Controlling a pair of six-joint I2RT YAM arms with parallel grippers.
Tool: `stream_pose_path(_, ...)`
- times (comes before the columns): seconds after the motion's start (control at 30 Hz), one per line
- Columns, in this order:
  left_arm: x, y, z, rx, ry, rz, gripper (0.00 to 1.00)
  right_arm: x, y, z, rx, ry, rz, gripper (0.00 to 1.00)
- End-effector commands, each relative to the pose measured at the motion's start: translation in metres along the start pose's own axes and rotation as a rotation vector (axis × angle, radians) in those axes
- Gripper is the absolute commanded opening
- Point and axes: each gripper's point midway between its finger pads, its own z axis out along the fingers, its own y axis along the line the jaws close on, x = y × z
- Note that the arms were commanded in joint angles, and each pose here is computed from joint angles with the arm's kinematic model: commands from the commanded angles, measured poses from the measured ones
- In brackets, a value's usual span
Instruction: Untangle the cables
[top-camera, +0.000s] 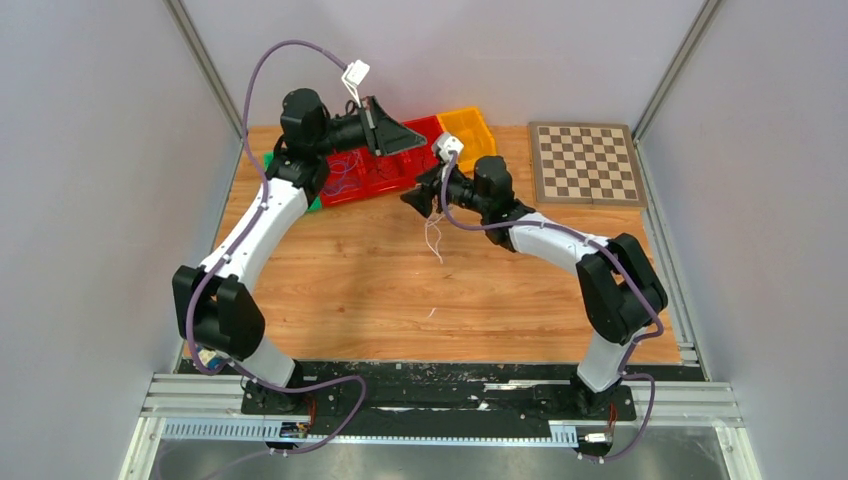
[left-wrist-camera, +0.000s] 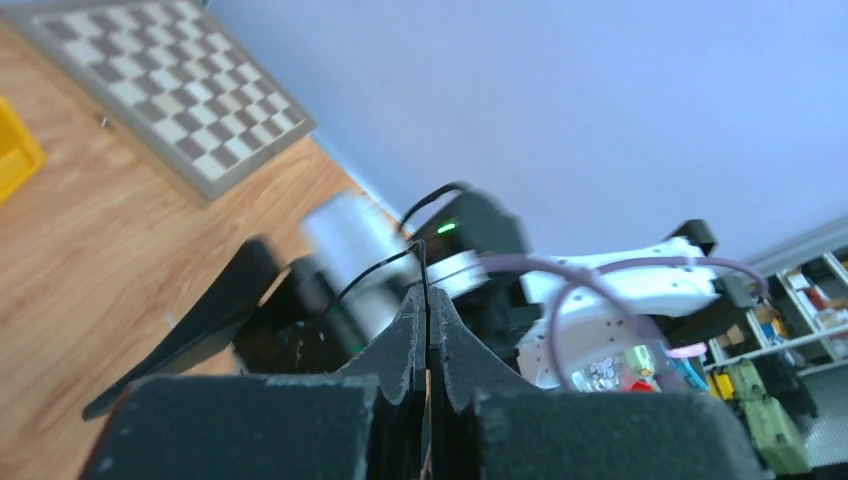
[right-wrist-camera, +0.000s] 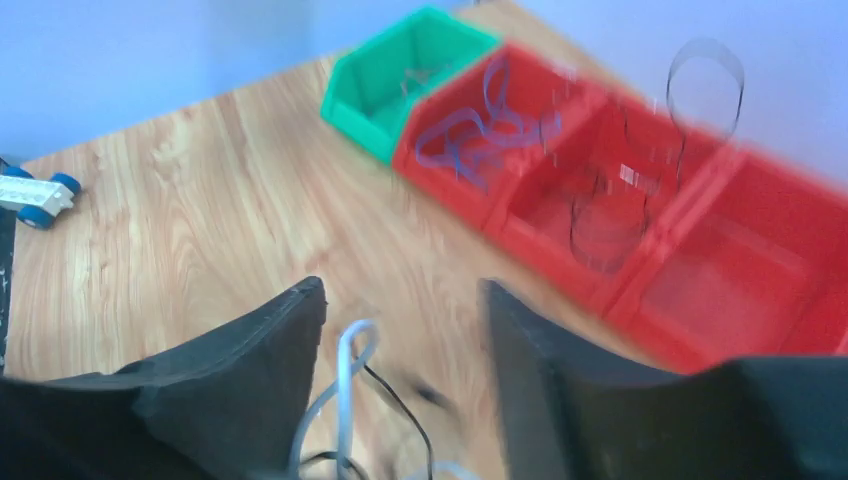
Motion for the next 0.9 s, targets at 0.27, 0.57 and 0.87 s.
stream_pose_path(0.27, -0.121, -0.145, -0.045, 0.223, -0.251, 0.296, 0.00, 0.122, 0.007, -0.060, 0.065, 0.297, 0.108, 0.44)
stream_pose_path(0.57, -0.164, -0.140, -0.039, 0.213, -0.331, 0.330, 0.00, 0.139, 0.019, -0.100, 0.022, 0.371, 0.182, 0.07)
stream_pose_path(0.87, -0.162, -0.134, -0.028, 0.246, -0.316, 0.301, 0.00, 0.015, 0.019, -0.080, -0.077, 0.145, -0.028, 1.00)
